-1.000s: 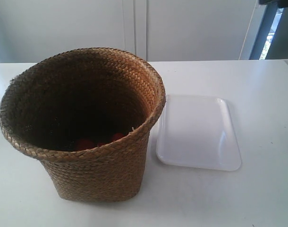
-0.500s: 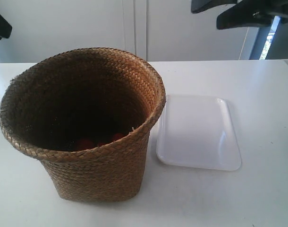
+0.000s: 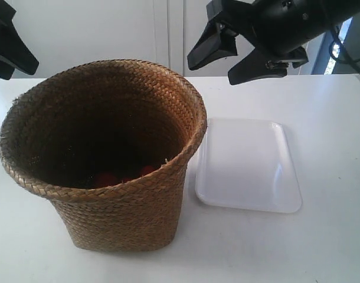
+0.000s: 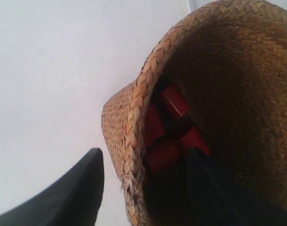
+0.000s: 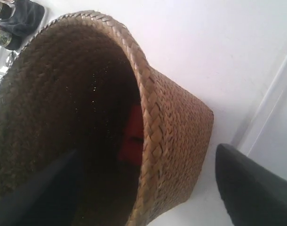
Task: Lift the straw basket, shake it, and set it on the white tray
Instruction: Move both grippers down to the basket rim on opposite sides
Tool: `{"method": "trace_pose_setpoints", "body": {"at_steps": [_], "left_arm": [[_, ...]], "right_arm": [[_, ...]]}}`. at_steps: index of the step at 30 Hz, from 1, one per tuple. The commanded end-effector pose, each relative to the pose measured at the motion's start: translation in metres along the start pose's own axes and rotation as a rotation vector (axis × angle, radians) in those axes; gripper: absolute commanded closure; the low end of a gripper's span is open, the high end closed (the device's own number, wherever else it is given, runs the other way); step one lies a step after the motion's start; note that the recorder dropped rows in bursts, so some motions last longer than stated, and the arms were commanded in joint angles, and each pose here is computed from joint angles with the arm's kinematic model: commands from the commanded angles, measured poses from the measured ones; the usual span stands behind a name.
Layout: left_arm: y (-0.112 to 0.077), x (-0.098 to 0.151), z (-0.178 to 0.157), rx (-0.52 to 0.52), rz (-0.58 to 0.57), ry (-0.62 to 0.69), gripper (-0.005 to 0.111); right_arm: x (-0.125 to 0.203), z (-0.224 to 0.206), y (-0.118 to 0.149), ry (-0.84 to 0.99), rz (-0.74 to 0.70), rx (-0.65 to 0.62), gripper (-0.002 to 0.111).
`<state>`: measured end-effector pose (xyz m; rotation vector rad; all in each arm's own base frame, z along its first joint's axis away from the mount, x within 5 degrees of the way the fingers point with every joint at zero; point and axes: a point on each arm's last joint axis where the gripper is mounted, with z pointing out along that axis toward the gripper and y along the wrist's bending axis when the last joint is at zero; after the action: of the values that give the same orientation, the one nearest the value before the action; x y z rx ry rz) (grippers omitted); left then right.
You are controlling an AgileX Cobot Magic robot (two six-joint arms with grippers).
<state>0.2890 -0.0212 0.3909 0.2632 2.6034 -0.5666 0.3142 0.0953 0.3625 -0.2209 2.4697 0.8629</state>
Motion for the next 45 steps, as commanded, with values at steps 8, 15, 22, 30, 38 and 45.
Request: {"method": "trace_pose_setpoints", "body": {"at_steps": [8, 15, 22, 30, 38, 45], "left_arm": [[-0.006, 0.003, 0.019, 0.064, 0.038, 0.136, 0.049], [-0.007, 0.006, 0.024, -0.035, 0.051, 0.185, 0.049], [-0.009, 0.005, 0.024, -0.017, 0.039, 0.181, 0.049], [-0.001, 0.023, 0.044, -0.002, 0.008, 0.272, 0.049], [-0.001, 0.027, 0.050, 0.027, -0.009, 0.291, 0.049], [-0.001, 0.027, 0.051, 0.038, -0.014, 0.292, 0.049]], "right_arm": [[0.007, 0.026, -0.003, 0.135, -0.035, 0.012, 0.035], [0.011, 0.032, 0.005, 0.159, -0.089, 0.036, 0.035], [0.011, 0.033, 0.002, 0.151, -0.063, 0.087, 0.035], [0.011, 0.033, 0.002, 0.148, -0.048, 0.089, 0.035], [0.015, 0.053, 0.005, 0.194, -0.055, 0.079, 0.035], [0.017, 0.072, -0.001, 0.232, -0.021, 0.087, 0.035]]}}
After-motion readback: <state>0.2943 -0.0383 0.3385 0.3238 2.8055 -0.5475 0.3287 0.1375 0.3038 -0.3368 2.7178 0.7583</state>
